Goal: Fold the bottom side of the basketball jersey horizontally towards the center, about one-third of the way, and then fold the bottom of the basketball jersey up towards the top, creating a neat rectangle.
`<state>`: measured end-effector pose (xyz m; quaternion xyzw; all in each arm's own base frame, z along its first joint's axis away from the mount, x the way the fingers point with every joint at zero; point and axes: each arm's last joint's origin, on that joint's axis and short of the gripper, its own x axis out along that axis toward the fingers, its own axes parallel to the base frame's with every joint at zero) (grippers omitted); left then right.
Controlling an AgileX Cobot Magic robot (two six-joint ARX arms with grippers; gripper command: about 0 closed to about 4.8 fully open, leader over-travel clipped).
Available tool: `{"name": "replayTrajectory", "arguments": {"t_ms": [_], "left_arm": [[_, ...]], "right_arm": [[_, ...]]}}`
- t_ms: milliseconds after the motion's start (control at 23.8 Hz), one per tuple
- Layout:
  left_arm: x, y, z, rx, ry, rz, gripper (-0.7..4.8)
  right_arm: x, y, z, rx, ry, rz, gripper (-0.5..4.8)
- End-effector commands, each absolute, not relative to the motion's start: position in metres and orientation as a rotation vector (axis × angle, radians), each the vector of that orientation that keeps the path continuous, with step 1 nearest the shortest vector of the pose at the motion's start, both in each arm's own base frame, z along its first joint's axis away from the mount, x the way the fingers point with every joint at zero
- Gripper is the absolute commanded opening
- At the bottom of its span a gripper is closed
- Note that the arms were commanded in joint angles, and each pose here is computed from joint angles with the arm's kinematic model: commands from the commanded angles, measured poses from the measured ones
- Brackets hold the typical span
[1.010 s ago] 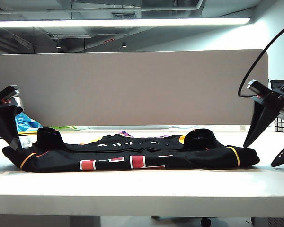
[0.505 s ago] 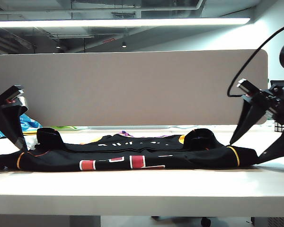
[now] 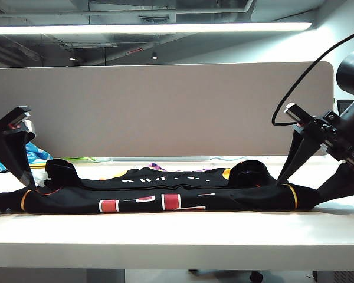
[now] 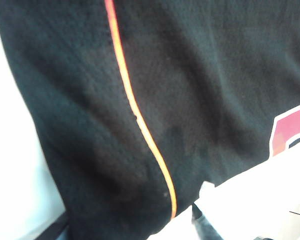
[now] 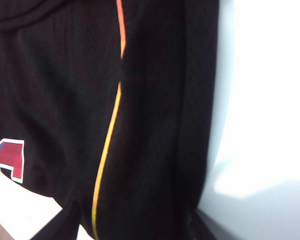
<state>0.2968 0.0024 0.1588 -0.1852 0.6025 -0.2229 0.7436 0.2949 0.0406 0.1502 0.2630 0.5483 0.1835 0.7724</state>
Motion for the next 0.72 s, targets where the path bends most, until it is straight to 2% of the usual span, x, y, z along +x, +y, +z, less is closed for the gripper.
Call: {"name": "replayTrajectory", "arguments": {"t_ms": [42, 168, 252, 379, 463, 505, 589, 715], "left_arm": [[0.296, 0.004, 0.15, -0.369, 1.349, -0.437, 2.87], [0.297, 0.004, 0.148, -0.37, 1.347, -0.439, 2.87], [0.298, 0.004, 0.144, -0.382, 1.36, -0.446, 2.87], [0.298, 0.003, 0.137, -0.411, 1.386, -0.466, 2.84], [0.298, 0.002, 0.136, -0.416, 1.39, -0.478, 1.77], [0.298, 0.002, 0.136, -0.414, 1.388, -0.478, 0.86], [0.298, 0.001, 0.136, -0.419, 1.386, -0.488, 0.02], [0.295, 0.001, 0.14, -0.445, 1.394, -0.518, -0.06]], "right_arm": [[0.294, 0.041, 0.147, 0.556, 1.198, 0.379, 2.6], [0.295, 0.042, 0.146, 0.554, 1.196, 0.384, 2.59], [0.296, 0.045, 0.143, 0.556, 1.205, 0.385, 2.05], [0.296, 0.05, 0.138, 0.549, 1.228, 0.395, 1.95], [0.296, 0.051, 0.138, 0.542, 1.22, 0.402, 0.91], [0.297, 0.051, 0.138, 0.54, 1.215, 0.405, 0.18], [0.297, 0.051, 0.138, 0.537, 1.214, 0.408, 0.05], [0.293, 0.051, 0.142, 0.537, 1.227, 0.444, -0.06]]}}
